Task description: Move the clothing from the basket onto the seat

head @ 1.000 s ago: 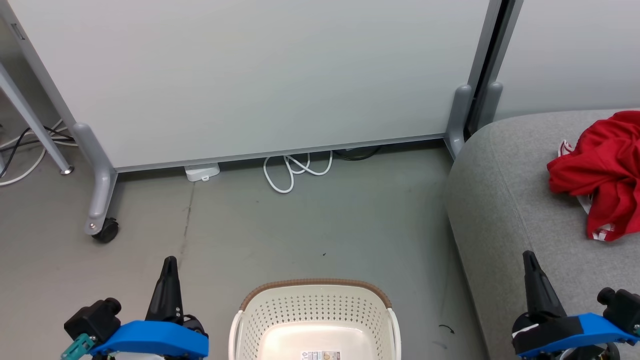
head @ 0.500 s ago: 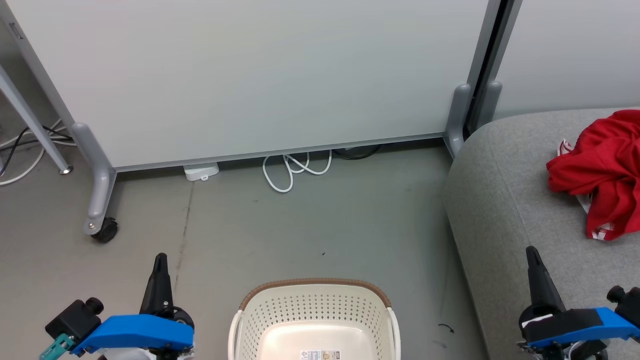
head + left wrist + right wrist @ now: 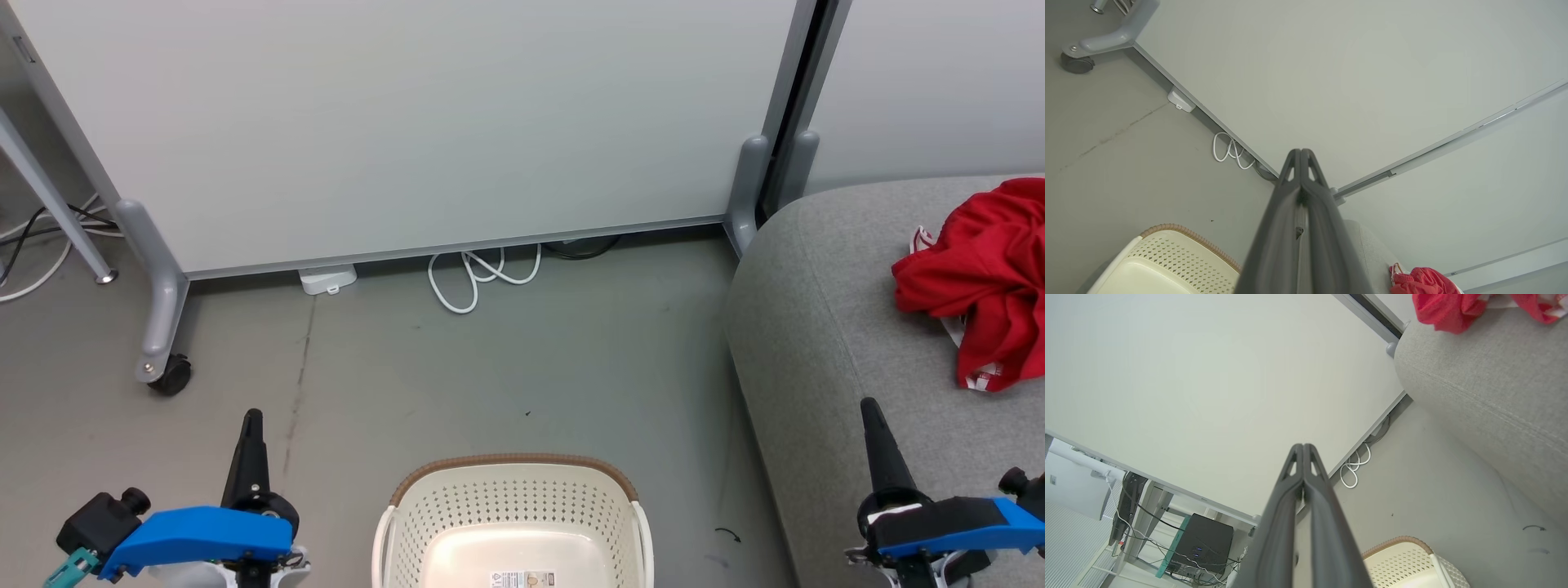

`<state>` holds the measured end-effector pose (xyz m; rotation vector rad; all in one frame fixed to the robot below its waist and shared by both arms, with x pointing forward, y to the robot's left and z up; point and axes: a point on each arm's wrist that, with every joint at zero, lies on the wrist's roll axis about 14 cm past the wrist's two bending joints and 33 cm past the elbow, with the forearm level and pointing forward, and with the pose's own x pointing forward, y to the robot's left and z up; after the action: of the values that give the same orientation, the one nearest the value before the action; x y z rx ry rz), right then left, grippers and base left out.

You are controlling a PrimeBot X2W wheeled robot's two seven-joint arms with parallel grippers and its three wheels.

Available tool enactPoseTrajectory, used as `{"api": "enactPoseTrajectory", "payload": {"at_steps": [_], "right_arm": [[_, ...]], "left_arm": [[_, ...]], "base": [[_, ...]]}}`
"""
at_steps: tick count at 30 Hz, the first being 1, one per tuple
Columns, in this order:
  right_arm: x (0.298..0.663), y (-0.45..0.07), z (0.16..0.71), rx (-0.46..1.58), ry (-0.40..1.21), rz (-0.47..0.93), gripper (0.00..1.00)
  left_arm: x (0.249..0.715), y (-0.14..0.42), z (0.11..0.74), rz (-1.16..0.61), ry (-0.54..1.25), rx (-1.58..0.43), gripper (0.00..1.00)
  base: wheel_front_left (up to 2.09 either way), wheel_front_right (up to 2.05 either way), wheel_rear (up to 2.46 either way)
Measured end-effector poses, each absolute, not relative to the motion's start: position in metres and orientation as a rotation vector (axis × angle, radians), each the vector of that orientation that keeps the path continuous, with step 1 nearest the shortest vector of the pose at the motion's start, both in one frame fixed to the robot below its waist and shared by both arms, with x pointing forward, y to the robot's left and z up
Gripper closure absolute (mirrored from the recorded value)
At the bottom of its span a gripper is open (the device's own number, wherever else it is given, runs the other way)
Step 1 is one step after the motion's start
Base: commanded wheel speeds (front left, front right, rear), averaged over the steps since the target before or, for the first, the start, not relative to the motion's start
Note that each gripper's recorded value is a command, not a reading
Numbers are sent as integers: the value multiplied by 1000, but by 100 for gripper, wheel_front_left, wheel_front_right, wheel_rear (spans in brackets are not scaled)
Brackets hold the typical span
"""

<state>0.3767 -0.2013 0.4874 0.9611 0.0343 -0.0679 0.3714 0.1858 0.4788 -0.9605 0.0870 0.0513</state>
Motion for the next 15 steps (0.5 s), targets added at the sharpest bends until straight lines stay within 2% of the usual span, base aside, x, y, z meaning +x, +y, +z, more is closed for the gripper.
{"api": "enactPoseTrajectory", "payload": {"at_steps": [15], "right_arm": [[379,-202,490,1125,33,-66,100]], "left_arm": [[376,190,483,56,75,-1123,100]], "base": [[0,0,0]]}}
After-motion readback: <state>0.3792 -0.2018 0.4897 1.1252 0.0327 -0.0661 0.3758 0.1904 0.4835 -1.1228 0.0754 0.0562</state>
